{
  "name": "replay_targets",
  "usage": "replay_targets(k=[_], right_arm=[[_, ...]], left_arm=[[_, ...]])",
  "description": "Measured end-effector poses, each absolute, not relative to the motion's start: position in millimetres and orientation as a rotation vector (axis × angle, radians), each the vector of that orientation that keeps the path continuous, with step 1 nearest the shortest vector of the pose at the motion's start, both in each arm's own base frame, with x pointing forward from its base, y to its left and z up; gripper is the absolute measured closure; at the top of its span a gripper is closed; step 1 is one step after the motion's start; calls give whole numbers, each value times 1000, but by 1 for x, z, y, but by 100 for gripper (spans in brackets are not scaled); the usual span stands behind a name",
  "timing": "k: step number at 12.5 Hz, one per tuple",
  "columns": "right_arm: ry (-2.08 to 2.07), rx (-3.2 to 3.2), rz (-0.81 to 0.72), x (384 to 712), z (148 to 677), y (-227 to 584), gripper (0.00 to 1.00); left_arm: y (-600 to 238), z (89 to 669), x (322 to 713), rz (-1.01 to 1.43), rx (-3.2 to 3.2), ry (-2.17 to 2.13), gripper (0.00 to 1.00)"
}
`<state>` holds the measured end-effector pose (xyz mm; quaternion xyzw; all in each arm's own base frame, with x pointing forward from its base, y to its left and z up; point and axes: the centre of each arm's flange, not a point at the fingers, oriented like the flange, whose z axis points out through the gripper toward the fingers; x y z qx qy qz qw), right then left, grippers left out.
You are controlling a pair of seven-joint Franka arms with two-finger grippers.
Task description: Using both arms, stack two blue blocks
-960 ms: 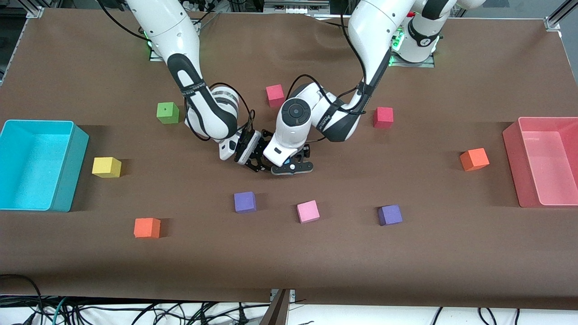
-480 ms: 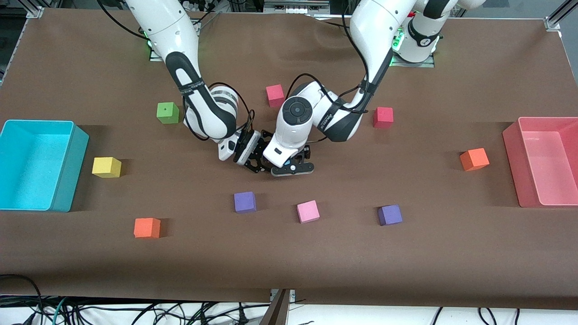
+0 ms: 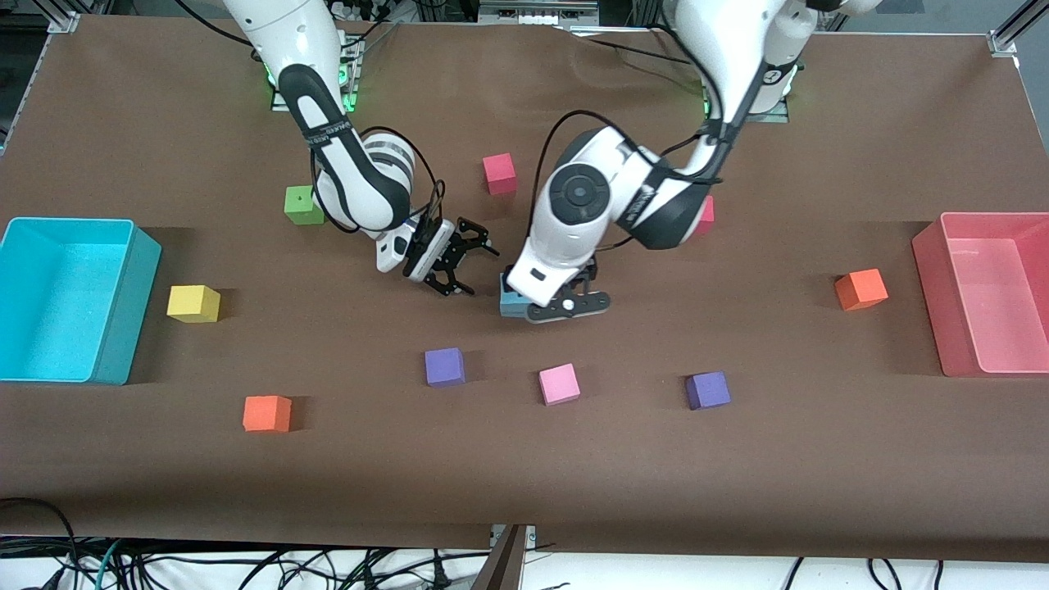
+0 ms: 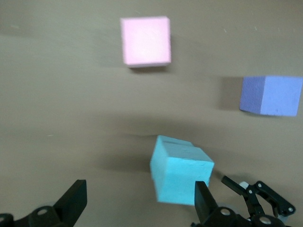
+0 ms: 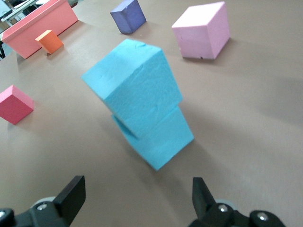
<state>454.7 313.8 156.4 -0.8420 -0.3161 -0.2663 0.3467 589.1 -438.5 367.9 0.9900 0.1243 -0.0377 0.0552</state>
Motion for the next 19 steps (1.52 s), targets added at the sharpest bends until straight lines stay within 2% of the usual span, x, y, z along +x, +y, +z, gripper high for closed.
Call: replay_targets(k=[4,7,11,15,19], right_arm=[[-658,-2227,-549,439,171,300,0],[-512,-2180,-423,445,186,290,0],[-455,-2172,-161,471,202,257,0],[-529,-2332,24,498,240,224,0],[-573,-2601,215,531,296,214,0]], left_arm=[[-327,439,606,-173,2970,467,0],[-241,494,595,-240,3006,375,0],[-157,543,572,-195,3109,80,0],[-73,570,557,-174,3124,-46,0],[-60,570,555,-175,3152,-98,0]])
